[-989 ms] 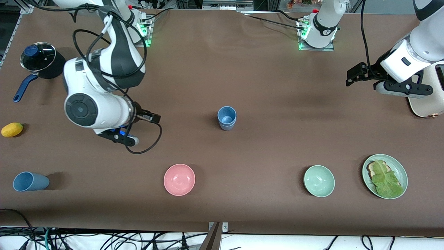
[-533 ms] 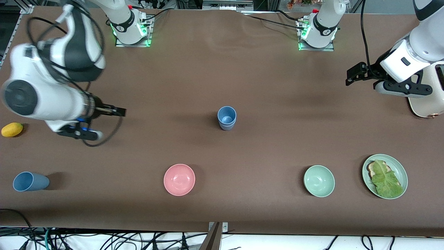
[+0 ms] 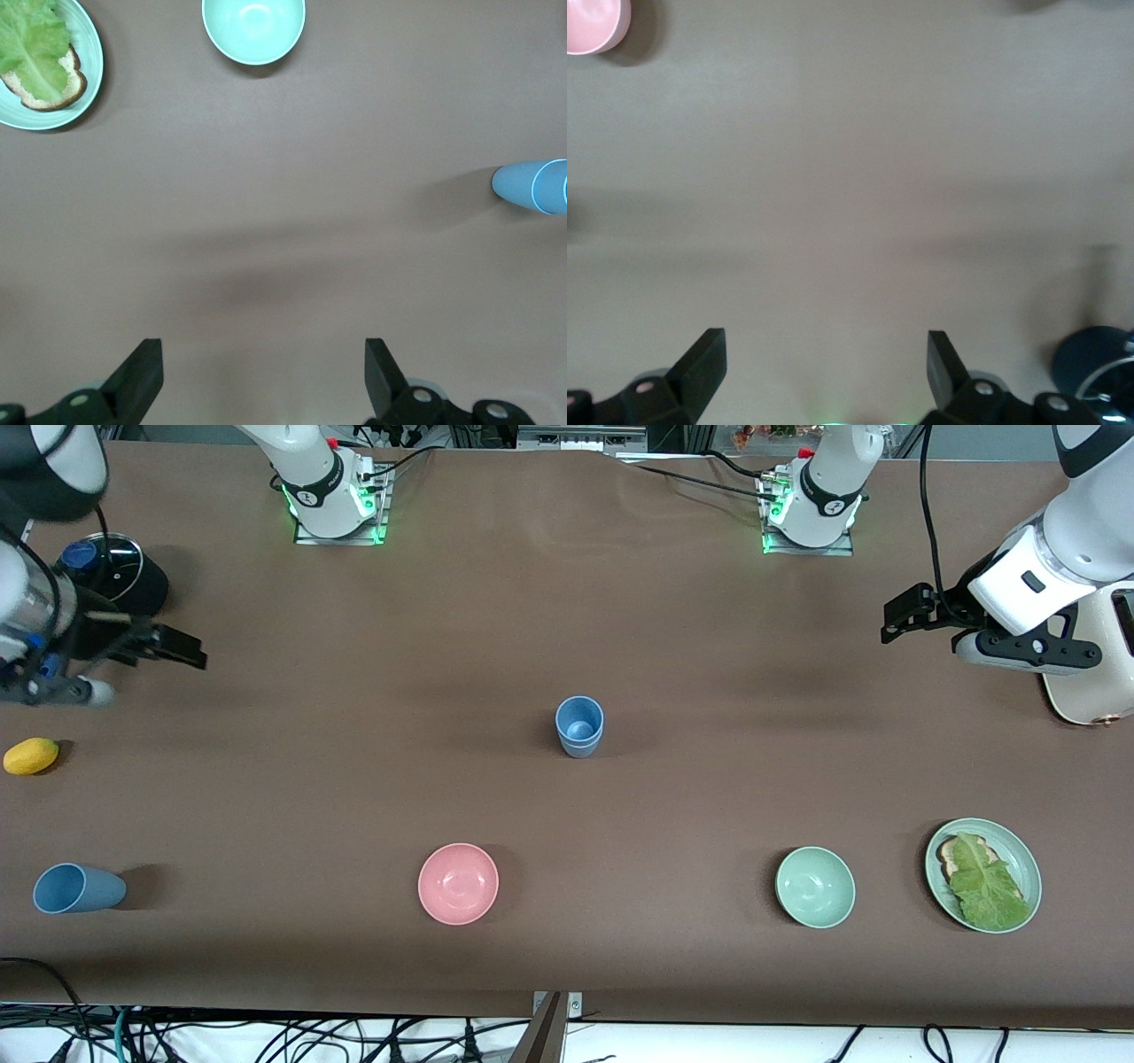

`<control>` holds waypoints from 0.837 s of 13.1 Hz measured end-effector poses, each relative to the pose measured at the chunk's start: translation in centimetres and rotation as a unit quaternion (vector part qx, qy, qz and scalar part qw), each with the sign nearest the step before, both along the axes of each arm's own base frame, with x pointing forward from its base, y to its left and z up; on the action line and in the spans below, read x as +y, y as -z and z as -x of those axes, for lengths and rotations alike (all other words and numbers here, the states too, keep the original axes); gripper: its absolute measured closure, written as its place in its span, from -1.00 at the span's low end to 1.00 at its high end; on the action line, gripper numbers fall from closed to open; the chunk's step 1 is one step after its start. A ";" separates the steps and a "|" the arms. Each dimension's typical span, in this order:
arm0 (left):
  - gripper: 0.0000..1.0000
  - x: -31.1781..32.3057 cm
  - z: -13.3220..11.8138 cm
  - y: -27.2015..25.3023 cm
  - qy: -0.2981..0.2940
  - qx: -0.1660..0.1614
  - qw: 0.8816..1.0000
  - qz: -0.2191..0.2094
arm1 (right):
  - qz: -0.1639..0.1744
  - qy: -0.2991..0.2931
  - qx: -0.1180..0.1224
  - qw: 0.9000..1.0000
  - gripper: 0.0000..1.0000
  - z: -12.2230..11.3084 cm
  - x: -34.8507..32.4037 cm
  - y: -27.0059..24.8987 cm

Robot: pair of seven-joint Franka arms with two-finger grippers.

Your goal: Stack blue cups with both arms

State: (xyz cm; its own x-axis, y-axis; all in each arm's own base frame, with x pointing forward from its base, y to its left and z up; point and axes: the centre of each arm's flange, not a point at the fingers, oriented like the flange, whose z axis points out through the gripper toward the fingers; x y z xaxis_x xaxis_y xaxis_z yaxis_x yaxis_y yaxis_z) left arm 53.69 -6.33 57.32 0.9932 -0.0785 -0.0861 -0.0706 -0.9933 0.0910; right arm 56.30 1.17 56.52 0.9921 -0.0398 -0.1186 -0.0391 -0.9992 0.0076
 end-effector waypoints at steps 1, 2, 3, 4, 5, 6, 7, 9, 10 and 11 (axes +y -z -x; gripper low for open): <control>-1.00 0.0 0.0 0.0 0.000 0.000 1.000 0.000 | 0.006 -0.004 -0.008 1.000 -1.00 0.9 0.1 -1.4; -1.00 0.0 0.0 0.0 0.000 0.000 1.000 0.000 | 0.007 -0.006 -0.013 1.000 -1.00 1.8 0.2 -2.6; -1.00 0.0 0.0 0.0 0.000 0.000 1.000 0.000 | 0.006 -0.008 -0.015 1.000 -1.00 2.6 0.3 -3.4; -1.00 0.0 0.0 0.0 0.000 0.000 1.000 0.000 | 0.006 -0.010 -0.018 1.000 -1.00 3.1 0.5 -3.9; -1.00 0.0 0.0 0.0 0.000 0.000 1.000 0.000 | 0.007 -0.012 -0.018 1.000 -1.00 3.3 0.7 -3.9; -1.00 0.0 0.0 0.0 0.000 0.000 1.000 0.000 | 0.007 -0.015 -0.016 1.000 -1.00 3.3 1.0 -3.7; -1.00 0.0 0.0 0.0 0.000 0.000 1.000 0.000 | 0.007 -0.014 -0.014 1.000 -1.00 3.3 1.2 -3.5; -1.00 0.0 0.0 0.0 0.000 0.000 1.000 0.000 | 0.008 -0.009 -0.012 1.000 -1.00 3.2 1.5 -3.2; -1.00 0.0 0.0 0.0 0.000 0.000 1.000 0.000 | 0.009 -0.007 -0.012 1.000 -1.00 3.0 1.7 -3.0; -1.00 0.0 0.0 0.0 0.000 0.000 1.000 0.000 | 0.009 -0.005 -0.012 1.000 -1.00 2.8 1.8 -2.8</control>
State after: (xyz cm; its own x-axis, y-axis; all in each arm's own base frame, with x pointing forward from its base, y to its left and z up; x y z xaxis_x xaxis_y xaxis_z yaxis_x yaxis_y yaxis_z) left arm 53.72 -6.37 57.28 0.9931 -0.0793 -0.0869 -0.0713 -0.9933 0.0911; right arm 53.46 2.93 59.28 0.9950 -0.0326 -0.0943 -0.0304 -0.9992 0.0253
